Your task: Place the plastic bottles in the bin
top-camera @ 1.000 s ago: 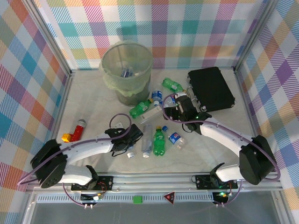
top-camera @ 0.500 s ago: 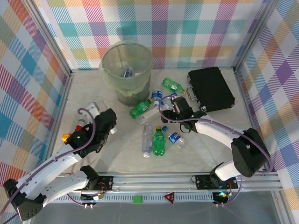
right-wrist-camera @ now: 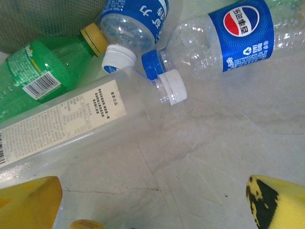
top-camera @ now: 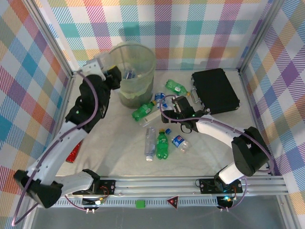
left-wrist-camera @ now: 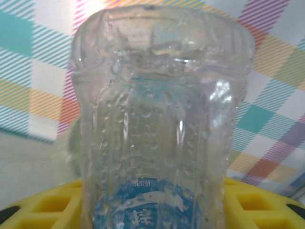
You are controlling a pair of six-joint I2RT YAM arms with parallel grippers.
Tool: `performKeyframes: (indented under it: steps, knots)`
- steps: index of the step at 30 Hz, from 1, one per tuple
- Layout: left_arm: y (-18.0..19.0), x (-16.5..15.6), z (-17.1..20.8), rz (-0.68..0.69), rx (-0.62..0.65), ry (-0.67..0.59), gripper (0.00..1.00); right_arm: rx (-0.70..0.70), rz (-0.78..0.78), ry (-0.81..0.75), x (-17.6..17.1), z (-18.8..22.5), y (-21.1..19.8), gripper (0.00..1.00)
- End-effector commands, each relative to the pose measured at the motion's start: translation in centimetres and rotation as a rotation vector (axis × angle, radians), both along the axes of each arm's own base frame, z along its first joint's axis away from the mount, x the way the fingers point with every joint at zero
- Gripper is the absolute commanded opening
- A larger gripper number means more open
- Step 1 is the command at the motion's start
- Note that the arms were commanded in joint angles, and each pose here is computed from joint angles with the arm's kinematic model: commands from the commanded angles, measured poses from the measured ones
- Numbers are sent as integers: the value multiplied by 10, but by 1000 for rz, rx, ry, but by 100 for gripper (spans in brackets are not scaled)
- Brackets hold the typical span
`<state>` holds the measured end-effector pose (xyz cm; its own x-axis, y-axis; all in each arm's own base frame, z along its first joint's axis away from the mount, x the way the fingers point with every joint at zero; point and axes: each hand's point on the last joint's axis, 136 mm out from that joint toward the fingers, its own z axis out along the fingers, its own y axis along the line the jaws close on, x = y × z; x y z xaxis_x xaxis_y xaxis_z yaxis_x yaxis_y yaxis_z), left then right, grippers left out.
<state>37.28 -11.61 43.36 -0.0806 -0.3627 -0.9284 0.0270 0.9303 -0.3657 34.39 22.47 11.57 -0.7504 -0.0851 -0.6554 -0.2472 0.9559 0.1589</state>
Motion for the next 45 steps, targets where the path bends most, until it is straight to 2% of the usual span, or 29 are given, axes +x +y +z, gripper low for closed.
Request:
performKeyframes:
  steps: [1, 6, 13, 21, 24, 26, 30, 31, 39, 45]
  knots:
    - [-26, 23, 26, -159, 32, -69, 50, 14, -17, -17, 8, 12, 5, 99]
    - [-43, 72, 22, -254, 27, -56, 49, 16, -21, -38, 11, 19, 5, 99]
    - [-57, 127, -15, -360, 1, 75, 48, -10, -23, -47, 10, 20, 0, 99]
    - [-58, 153, -79, -356, 46, 255, 49, -34, -14, -39, 9, 16, -1, 99]
    - [-54, 158, -92, -341, 58, 289, 53, -35, -14, -40, 10, 17, -1, 99]
    - [-52, 157, -102, -336, 59, 330, 63, -33, -15, -43, 11, 19, -1, 99]
    - [-52, 157, -93, -339, 42, 316, 97, -32, -12, -36, 10, 17, 0, 99]
    - [-53, 155, -88, -341, 35, 304, 100, -34, -12, -32, 9, 17, 0, 99]
    - [-51, 121, -22, -378, -43, 123, 100, -62, -15, 31, -5, 4, -9, 99]
    - [-49, 72, -8, -446, -120, 39, 100, -56, -13, 153, -34, -14, -17, 99]
